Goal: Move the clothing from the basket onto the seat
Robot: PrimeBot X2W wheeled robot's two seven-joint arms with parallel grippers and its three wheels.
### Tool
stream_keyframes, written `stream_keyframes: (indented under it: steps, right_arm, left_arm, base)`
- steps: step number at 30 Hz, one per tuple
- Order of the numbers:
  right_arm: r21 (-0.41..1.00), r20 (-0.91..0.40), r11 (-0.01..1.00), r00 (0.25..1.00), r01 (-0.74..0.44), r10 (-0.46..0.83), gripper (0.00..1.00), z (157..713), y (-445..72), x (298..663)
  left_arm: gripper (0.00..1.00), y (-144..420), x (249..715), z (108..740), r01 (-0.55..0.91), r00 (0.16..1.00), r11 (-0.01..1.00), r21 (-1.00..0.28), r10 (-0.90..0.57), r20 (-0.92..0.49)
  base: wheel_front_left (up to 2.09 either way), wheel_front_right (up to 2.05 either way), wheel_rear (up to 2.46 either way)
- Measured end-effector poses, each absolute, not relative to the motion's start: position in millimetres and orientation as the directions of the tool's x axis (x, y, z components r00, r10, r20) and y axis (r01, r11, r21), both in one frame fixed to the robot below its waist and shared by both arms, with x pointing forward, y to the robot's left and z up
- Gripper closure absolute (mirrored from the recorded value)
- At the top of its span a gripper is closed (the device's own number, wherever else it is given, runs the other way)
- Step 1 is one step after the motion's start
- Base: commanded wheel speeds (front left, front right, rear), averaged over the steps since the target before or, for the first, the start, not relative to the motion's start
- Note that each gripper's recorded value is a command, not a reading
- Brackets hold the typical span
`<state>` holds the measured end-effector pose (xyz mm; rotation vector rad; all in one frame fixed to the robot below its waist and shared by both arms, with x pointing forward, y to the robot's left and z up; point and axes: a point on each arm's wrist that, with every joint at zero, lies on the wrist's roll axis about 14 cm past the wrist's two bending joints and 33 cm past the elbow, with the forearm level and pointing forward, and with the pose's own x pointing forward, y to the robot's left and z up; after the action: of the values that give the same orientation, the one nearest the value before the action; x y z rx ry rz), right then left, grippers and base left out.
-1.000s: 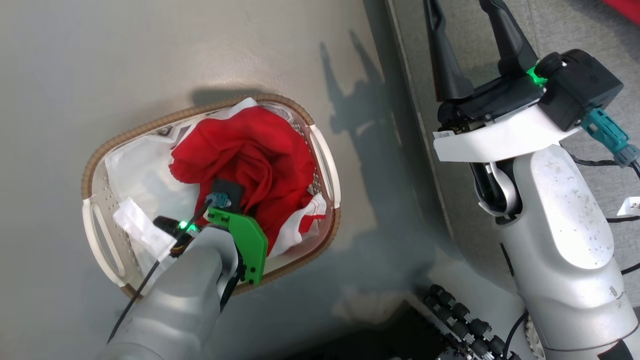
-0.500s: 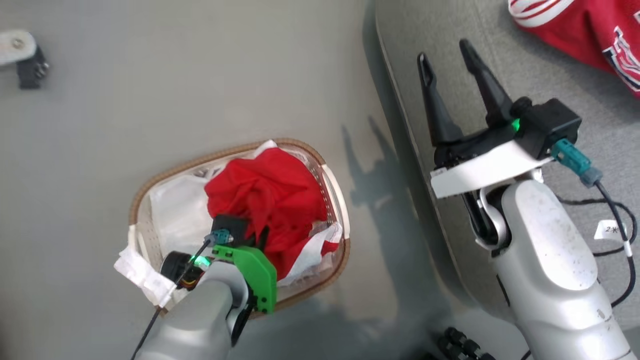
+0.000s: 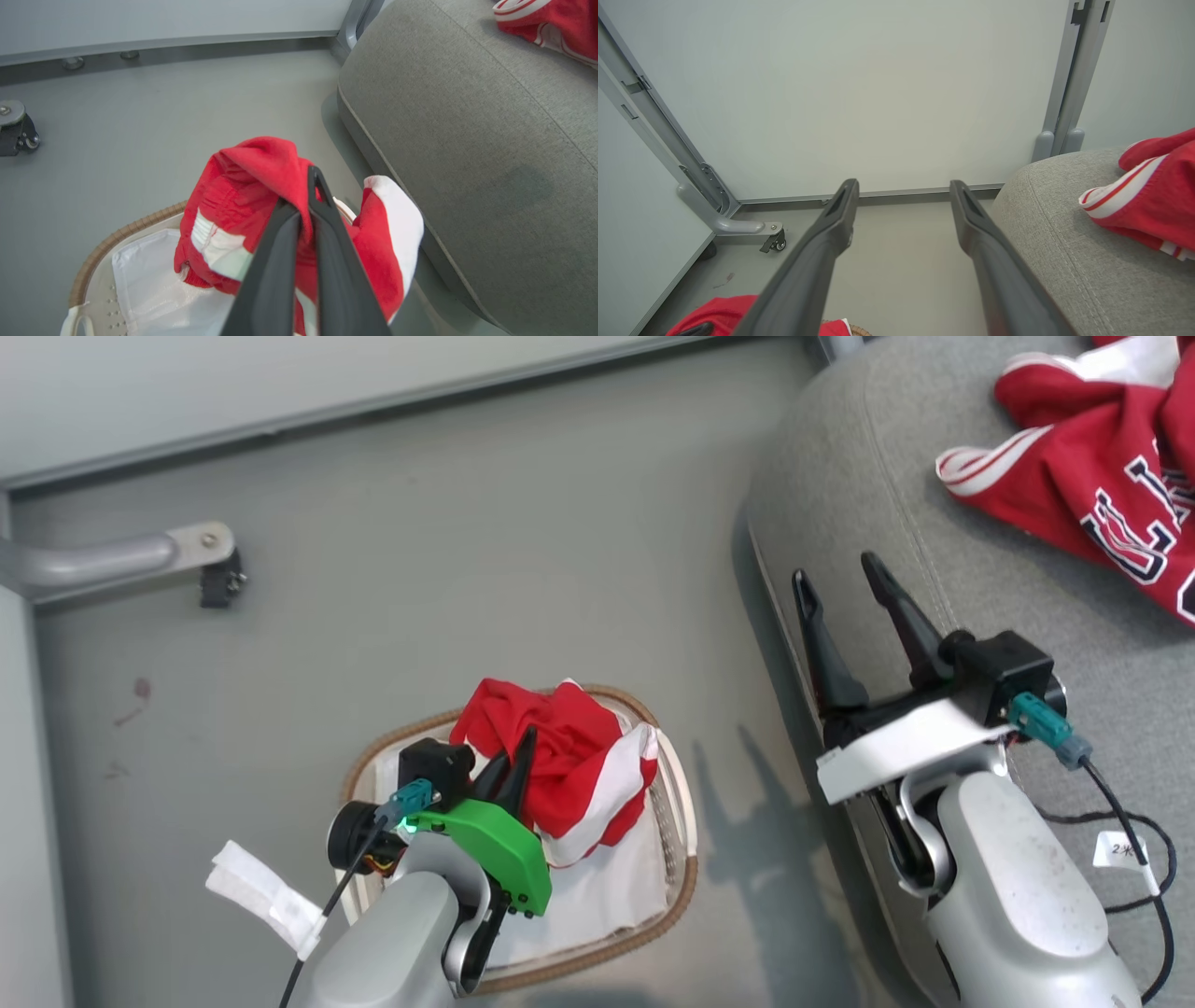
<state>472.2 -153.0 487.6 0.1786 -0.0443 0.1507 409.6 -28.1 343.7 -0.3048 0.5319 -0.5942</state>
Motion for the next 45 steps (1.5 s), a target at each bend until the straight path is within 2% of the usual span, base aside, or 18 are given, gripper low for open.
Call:
stream_keyframes:
  steps: [11, 22, 26, 32, 45]
  right_arm:
    - [0.193, 0.076, 0.962, 0.98, -0.193, 0.181, 0.0, 502, -135, 443]
    - [0.193, 0.056, 0.952, 0.971, -0.238, 0.232, 0.0, 499, -116, 417]
    - [0.158, 0.013, 0.943, 0.955, -0.294, 0.296, 0.0, 485, -96, 408]
    - [0.093, -0.058, 0.895, 0.894, -0.437, 0.443, 0.0, 465, -56, 392]
    - [0.041, -0.015, 0.754, 0.754, -0.655, 0.656, 0.0, 487, 26, 401]
  left_arm:
    - [1.0, 4, 429, 446, 0.455, 0.85, 0.819, -0.349, -0.517, -0.103]
    - [1.0, 29, 433, 543, 0.474, 0.881, 0.834, -0.283, -0.444, 0.167]
    - [1.0, 32, 430, 558, 0.481, 0.875, 0.833, -0.272, -0.438, 0.205]
    - [1.0, 30, 425, 568, 0.497, 0.864, 0.826, -0.266, -0.446, 0.233]
    - [1.0, 30, 419, 566, 0.5, 0.864, 0.822, -0.272, -0.452, 0.221]
  base:
    - [0.0, 0.0, 0.0]
    - [0.0, 0.0, 0.0]
    - [0.0, 0.0, 0.0]
    - [0.0, 0.0, 0.0]
    - [0.0, 0.0, 0.0]
